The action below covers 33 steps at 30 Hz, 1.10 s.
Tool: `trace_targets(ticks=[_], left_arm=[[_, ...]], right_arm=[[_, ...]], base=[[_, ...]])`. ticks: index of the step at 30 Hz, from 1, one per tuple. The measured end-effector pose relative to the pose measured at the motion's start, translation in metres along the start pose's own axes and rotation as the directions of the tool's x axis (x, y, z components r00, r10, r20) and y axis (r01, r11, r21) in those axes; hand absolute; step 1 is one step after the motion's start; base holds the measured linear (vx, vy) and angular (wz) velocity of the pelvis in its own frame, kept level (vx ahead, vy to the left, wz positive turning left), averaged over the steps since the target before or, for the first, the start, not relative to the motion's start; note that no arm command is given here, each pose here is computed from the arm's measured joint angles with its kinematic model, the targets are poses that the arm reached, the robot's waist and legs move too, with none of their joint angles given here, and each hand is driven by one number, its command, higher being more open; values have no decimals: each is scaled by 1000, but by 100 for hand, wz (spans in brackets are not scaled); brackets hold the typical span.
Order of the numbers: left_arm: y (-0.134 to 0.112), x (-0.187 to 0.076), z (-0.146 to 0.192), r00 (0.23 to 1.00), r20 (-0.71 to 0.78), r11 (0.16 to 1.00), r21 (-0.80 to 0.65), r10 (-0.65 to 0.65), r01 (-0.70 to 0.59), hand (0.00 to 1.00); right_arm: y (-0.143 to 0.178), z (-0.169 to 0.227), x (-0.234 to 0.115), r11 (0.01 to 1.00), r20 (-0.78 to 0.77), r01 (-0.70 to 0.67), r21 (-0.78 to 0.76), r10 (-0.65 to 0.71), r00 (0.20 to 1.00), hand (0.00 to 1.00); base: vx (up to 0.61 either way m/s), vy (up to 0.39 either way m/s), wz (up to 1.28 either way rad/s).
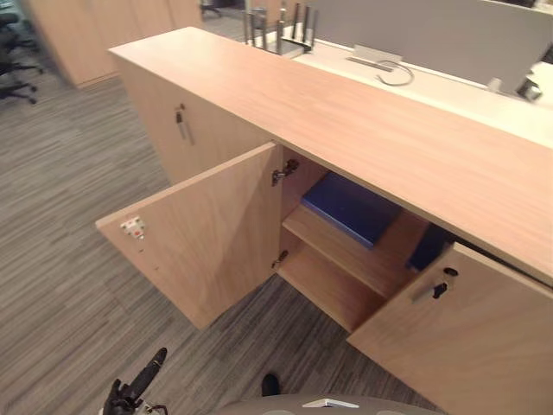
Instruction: Walk over to the cabinet, pick up the folder, carry it to the office cabinet, place the folder inside the office cabinet, then close the office cabinet door
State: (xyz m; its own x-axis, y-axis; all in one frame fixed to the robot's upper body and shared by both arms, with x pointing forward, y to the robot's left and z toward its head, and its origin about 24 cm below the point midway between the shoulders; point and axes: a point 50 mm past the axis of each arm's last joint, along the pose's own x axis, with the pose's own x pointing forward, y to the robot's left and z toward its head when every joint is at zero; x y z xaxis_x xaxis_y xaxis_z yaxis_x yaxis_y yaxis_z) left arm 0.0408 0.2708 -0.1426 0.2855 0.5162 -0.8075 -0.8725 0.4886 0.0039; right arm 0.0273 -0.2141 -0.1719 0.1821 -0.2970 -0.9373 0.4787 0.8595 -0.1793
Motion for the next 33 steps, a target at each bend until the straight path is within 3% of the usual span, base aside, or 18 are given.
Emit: trace_targets(ticks=[4,13,23,29,33], left_arm=[[15,-9,-36,990,-132,999,4,52,-52,100],[-3,-15,-63,972,-234,997,-61,26,-41,100],[-6,-13,-62,971,-237,996,-80,11,-31,100],[-4,-7,-48,981,-196,995,98,2,17,100],[-29,0,-12,995,-47,957,272,-91,100,100]], right_arm=[[0,-3,0,1000,-15,0,11,0,1000,100],[-24,19,5,991,14,90,95,-92,996,100],[-1,14,4,970,-18,43,240,-40,999,100],[-3,14,4,976,-14,50,210,-48,999,100],[-2,17,4,986,11,39,164,-42,999,100]], base=[[-16,-173,54],[-85,-153,76],[16,115,58],[52,89,3],[39,18,-23]])
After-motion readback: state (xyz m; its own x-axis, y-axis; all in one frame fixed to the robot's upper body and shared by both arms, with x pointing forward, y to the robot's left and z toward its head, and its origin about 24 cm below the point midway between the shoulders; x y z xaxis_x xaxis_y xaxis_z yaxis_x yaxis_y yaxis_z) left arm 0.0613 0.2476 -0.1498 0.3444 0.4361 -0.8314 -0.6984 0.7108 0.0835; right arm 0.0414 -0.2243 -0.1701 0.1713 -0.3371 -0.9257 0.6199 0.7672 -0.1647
